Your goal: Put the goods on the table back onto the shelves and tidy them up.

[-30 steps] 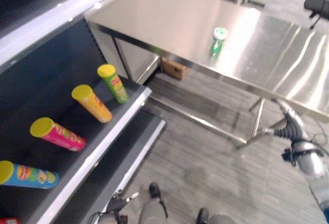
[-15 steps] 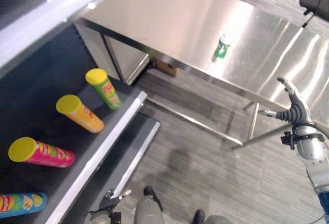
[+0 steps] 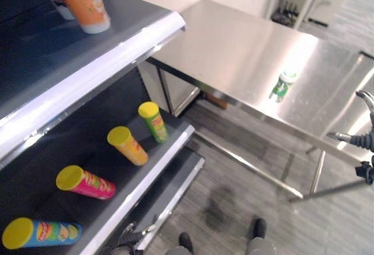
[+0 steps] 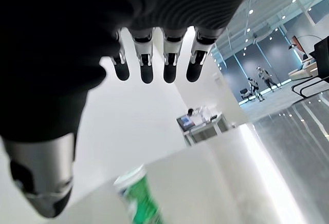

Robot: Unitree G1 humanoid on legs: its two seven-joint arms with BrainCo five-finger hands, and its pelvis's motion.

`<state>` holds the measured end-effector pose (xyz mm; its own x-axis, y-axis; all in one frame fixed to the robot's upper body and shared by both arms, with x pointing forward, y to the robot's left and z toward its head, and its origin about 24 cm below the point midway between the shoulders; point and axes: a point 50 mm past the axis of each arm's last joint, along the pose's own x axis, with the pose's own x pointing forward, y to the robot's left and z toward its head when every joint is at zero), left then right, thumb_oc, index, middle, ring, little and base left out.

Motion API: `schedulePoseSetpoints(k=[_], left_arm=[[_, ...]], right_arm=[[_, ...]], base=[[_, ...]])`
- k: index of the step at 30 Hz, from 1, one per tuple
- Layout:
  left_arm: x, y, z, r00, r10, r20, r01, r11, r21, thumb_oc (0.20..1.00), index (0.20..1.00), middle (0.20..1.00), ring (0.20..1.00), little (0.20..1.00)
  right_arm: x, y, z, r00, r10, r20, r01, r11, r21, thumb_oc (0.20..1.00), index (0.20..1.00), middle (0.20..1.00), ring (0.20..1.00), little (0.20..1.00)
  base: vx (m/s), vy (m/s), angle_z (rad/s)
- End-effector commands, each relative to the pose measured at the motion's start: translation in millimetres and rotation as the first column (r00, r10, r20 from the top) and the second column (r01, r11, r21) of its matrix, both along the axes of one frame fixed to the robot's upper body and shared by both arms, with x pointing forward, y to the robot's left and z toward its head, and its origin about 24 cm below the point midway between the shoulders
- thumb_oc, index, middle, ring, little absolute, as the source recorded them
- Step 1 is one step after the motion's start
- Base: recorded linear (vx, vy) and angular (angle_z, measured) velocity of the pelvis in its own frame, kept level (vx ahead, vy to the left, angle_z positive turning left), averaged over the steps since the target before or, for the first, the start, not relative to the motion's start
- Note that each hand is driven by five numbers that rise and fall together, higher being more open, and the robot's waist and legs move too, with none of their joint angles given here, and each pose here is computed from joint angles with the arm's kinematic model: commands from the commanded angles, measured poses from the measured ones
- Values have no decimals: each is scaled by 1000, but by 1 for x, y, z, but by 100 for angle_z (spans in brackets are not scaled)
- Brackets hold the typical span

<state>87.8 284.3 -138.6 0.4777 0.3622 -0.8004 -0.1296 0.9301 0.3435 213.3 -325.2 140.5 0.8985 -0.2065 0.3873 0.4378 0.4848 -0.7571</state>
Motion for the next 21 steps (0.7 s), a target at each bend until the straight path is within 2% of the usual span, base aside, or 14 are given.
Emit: schedulePoseSetpoints(k=[1, 7, 12, 21], left_arm=[[14, -7, 1, 998, -42, 41, 42, 999, -10, 1000, 1000, 1000, 1000, 1000], [2, -4, -1, 1000, -8, 12, 8, 1000, -12, 1000, 1000, 1000, 1000, 1000], [-9, 1, -1, 1000, 10, -8, -10, 1000, -24, 1000, 1000, 1000, 1000, 1000], [-16, 1, -4, 999, -2, -38, 0, 999, -41, 1000, 1000, 1000, 1000, 1000]], right_arm=[[3, -11, 47, 988, -22, 153, 40, 992, -116, 1000, 1000, 1000, 1000, 1000], [11, -11, 55, 994, 46, 97, -35, 993, -109, 1000, 1000, 1000, 1000, 1000], [42, -9, 59, 981, 191, -24, -190, 982, 5, 1000, 1000, 1000, 1000, 1000], [73, -14, 57, 962, 242, -130, -227, 967, 118, 1000, 1000, 1000, 1000, 1000]], base=[[96, -64, 38], [117, -189, 11], [96, -257, 11], [36, -118, 16]])
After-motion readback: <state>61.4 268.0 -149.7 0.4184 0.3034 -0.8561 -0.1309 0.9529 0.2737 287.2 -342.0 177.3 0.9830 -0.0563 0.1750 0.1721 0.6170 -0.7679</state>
